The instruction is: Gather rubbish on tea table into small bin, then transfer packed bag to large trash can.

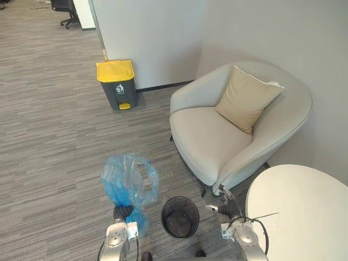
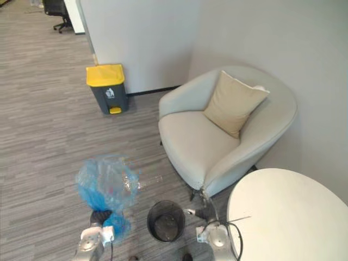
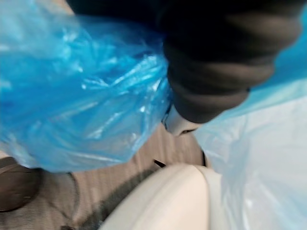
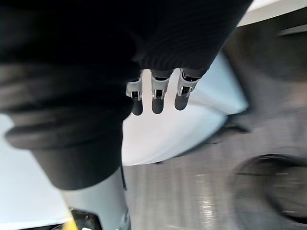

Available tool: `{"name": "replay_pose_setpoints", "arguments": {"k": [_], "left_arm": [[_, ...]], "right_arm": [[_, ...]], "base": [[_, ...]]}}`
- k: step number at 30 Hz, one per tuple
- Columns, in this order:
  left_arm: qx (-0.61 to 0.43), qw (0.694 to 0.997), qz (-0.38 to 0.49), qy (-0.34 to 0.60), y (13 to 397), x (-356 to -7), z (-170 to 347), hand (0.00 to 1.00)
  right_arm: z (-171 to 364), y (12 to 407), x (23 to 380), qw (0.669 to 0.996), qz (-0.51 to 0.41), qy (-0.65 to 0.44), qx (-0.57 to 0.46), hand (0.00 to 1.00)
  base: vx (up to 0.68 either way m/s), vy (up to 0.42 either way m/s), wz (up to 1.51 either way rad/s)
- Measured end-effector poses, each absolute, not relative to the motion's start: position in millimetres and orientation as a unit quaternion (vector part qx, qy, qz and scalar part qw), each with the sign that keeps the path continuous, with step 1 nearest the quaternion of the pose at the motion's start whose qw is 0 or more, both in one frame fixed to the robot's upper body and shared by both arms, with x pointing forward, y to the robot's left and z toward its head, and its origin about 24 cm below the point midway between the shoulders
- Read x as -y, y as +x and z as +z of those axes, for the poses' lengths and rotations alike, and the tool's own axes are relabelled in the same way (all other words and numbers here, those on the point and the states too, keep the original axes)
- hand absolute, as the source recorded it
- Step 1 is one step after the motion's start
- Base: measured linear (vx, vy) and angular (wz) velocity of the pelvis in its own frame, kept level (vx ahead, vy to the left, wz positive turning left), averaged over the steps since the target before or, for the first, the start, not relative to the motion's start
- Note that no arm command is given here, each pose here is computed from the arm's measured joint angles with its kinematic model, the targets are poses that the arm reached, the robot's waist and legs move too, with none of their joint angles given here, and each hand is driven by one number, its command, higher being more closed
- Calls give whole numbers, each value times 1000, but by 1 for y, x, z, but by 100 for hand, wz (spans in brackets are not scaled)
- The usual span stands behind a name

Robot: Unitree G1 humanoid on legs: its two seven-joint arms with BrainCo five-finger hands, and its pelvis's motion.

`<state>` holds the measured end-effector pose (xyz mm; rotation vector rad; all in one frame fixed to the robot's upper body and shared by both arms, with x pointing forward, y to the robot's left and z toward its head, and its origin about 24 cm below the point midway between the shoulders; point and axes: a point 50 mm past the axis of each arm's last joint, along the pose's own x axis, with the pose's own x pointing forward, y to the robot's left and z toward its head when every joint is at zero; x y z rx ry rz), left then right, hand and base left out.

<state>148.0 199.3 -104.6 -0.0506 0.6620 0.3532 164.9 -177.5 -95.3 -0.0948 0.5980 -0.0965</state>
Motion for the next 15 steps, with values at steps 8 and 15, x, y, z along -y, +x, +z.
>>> {"name": "replay_pose_setpoints", "arguments": {"k": [8,15], "left_arm": [[-426,882,196,-40,108,-200,-137,100],[-440,874,198,-50,104,-199,-142,100]], "right_arm": [[-124,138,188,918,-102,-23,-382,0],[-127,145,182,914,-111,-13,-390,0]], "base": [[18,-1,-4],[-29,9,-29]]}}
